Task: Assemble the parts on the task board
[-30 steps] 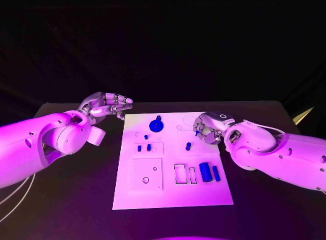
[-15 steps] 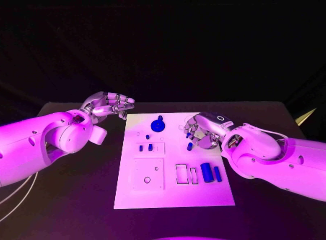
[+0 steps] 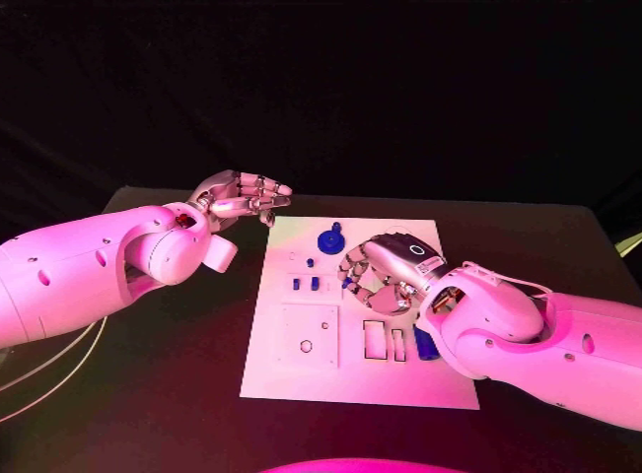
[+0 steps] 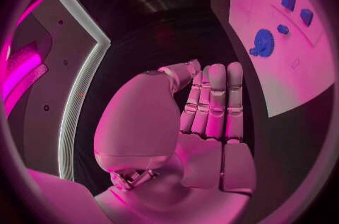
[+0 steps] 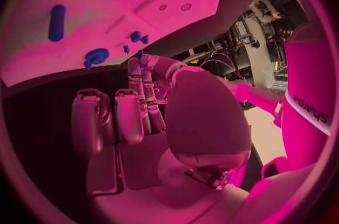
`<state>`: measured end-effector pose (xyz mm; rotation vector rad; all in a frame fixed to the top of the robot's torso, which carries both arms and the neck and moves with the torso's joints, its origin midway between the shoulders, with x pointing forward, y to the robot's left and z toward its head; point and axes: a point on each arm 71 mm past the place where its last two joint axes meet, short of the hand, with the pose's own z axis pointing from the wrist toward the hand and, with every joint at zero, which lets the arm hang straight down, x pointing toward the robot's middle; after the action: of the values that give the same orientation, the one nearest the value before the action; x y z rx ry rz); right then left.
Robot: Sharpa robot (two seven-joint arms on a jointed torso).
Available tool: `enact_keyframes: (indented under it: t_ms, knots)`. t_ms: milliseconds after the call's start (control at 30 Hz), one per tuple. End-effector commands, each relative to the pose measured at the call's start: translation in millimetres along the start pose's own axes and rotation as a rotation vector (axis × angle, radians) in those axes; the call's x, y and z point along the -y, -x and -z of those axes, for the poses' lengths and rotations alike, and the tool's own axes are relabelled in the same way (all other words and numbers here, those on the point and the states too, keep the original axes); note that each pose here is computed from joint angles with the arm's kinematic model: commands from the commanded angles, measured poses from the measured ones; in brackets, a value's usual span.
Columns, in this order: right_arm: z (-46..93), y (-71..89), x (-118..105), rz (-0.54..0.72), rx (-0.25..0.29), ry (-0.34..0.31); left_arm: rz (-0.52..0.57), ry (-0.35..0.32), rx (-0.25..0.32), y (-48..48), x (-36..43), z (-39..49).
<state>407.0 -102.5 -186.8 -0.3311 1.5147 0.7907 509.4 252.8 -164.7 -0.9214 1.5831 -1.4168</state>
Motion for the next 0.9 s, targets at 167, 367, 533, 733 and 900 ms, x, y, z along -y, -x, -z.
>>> enact_keyframes:
  t_ms: [167,367,533,733,900]
  knots:
    - [-2.0,-18.6,-7,-0.019,-0.027,0.027,0.005,-0.013,-0.019,-6.2,1.8,-2.9]
    - [-3.7,-31.8,-11,-0.031,-0.05,0.03,0.008,-0.015,-0.026,-10.4,2.2,-5.2]
    - [-4.1,-41.1,-12,-0.038,-0.069,0.03,0.01,-0.015,-0.03,-13.6,2.5,-7.0]
    - [-4.6,-48.4,-14,-0.043,-0.086,0.032,0.01,-0.014,-0.032,-15.3,2.5,-8.1]
    - [-4.1,-52.1,-16,-0.047,-0.094,0.034,0.01,-0.013,-0.031,-15.6,2.5,-8.4]
